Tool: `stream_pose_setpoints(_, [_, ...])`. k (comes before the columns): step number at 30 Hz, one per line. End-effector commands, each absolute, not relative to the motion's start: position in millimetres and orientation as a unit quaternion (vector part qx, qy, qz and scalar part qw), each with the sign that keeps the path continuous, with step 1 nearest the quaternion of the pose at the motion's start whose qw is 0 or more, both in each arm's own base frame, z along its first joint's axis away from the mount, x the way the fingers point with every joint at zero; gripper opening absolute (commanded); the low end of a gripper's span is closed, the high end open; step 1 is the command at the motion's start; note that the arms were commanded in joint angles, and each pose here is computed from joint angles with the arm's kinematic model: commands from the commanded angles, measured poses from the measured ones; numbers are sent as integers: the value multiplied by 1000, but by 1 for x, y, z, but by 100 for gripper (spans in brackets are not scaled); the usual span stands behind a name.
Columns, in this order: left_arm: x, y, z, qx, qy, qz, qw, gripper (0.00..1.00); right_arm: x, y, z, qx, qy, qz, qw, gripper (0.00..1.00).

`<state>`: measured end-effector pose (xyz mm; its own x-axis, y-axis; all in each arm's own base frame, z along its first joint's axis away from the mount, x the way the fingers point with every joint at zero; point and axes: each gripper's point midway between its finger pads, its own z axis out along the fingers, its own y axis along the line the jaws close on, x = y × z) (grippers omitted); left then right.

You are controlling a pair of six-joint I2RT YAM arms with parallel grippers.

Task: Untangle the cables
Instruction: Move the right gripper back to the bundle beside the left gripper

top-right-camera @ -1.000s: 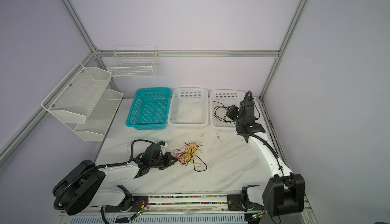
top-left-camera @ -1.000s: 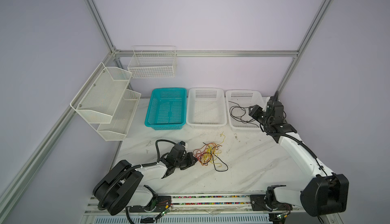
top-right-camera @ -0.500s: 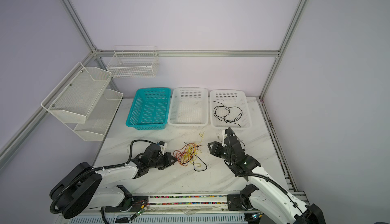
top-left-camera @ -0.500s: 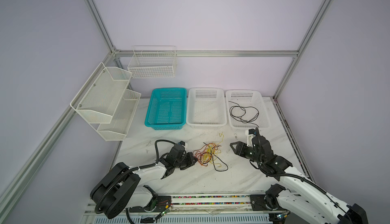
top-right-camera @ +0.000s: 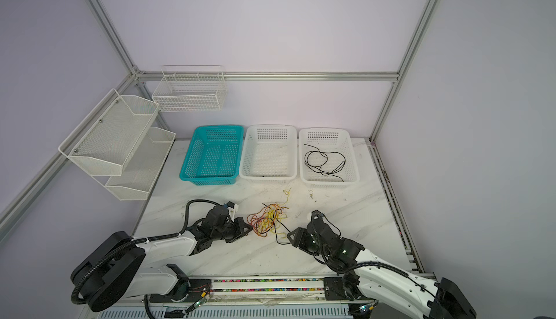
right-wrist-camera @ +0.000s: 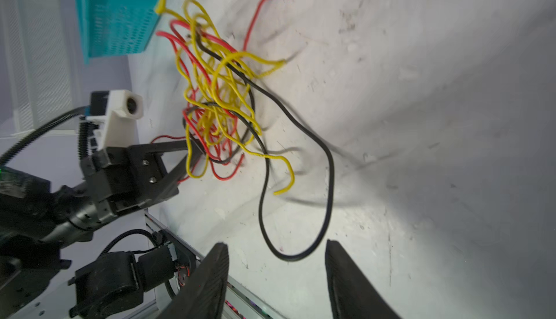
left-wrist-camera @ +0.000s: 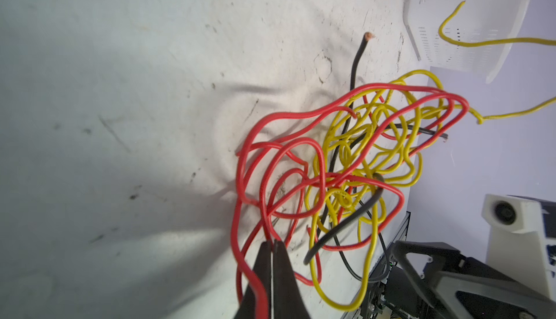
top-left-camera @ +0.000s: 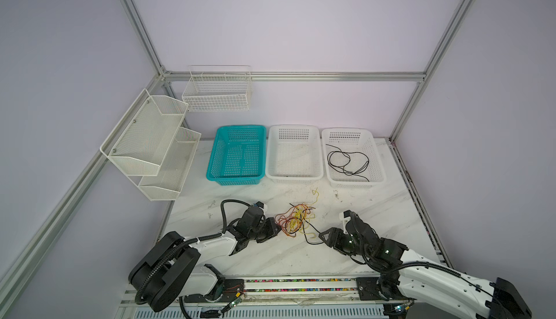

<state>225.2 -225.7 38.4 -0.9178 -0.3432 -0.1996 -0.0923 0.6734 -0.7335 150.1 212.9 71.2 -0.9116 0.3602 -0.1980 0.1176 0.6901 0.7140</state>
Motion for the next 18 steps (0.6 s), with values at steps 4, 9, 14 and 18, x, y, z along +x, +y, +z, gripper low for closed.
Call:
stream_pose_setpoints(4, [215, -223, 31, -121, 901, -387, 154, 0, 151, 224, 67, 148, 906, 358, 170, 55])
stream_pose_setpoints(9, [213, -224, 26, -120, 903, -385, 148, 0, 149, 237, 60, 145, 904, 368, 163, 55])
stream_pose_setpoints(14, [214, -225, 26, -121, 902, -388, 147, 0, 154, 233, 51, 150, 906, 351, 180, 54])
stream_pose_setpoints(18, [214, -226, 27, -121, 902, -388, 147, 0, 158, 229, 47, 149, 908, 341, 194, 51])
